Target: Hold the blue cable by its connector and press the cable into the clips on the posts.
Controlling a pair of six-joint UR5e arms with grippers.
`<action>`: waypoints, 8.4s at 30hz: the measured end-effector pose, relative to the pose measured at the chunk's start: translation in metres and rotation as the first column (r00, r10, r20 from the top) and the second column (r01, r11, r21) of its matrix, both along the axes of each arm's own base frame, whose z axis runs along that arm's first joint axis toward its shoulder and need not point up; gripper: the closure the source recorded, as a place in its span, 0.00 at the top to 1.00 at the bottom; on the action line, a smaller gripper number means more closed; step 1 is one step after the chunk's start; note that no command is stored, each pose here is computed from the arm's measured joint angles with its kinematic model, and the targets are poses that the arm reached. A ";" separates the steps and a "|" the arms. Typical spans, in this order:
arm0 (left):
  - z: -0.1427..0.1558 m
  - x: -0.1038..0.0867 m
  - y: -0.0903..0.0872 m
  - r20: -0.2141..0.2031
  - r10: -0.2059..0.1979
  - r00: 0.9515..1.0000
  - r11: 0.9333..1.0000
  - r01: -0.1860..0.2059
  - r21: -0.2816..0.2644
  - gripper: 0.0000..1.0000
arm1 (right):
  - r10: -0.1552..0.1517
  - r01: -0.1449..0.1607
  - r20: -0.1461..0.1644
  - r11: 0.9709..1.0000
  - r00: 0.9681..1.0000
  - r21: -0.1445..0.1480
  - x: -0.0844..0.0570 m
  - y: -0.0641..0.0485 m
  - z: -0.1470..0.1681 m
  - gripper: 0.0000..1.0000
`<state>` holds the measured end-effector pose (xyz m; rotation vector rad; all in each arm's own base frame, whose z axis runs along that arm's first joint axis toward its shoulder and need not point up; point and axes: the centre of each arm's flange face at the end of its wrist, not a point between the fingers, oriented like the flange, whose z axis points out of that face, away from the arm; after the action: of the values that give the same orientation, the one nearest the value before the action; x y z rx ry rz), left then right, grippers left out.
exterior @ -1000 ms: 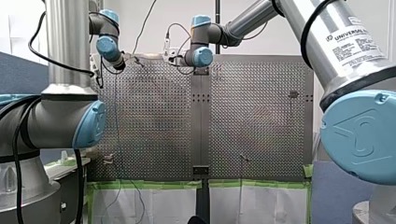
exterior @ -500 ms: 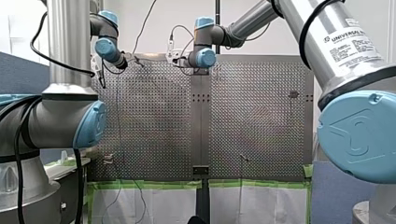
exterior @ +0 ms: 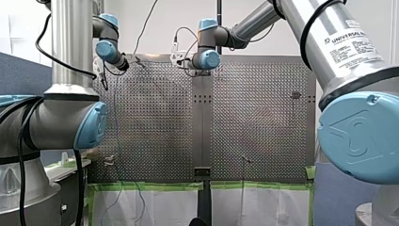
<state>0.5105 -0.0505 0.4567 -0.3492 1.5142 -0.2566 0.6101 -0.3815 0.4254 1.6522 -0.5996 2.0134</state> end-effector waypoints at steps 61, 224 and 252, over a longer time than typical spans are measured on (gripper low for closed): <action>0.009 0.041 0.011 0.111 -0.065 0.992 0.990 0.078 -0.113 0.00 | -0.091 0.091 0.061 0.996 0.994 0.014 -0.028 -0.103 -0.015 0.00; 0.011 -0.097 -0.057 -0.042 -0.188 0.981 0.913 0.190 0.360 1.00 | -0.093 0.092 0.026 0.995 0.995 0.037 -0.030 -0.102 -0.022 0.00; 0.009 -0.097 -0.053 -0.048 -0.119 0.992 0.941 0.128 0.315 1.00 | -0.091 0.090 0.026 0.995 0.995 0.038 -0.030 -0.102 -0.022 0.00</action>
<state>0.4134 -0.1038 0.4658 -0.0004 1.5782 -0.1034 0.5799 -0.4832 0.4029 1.5913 -0.7128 1.9736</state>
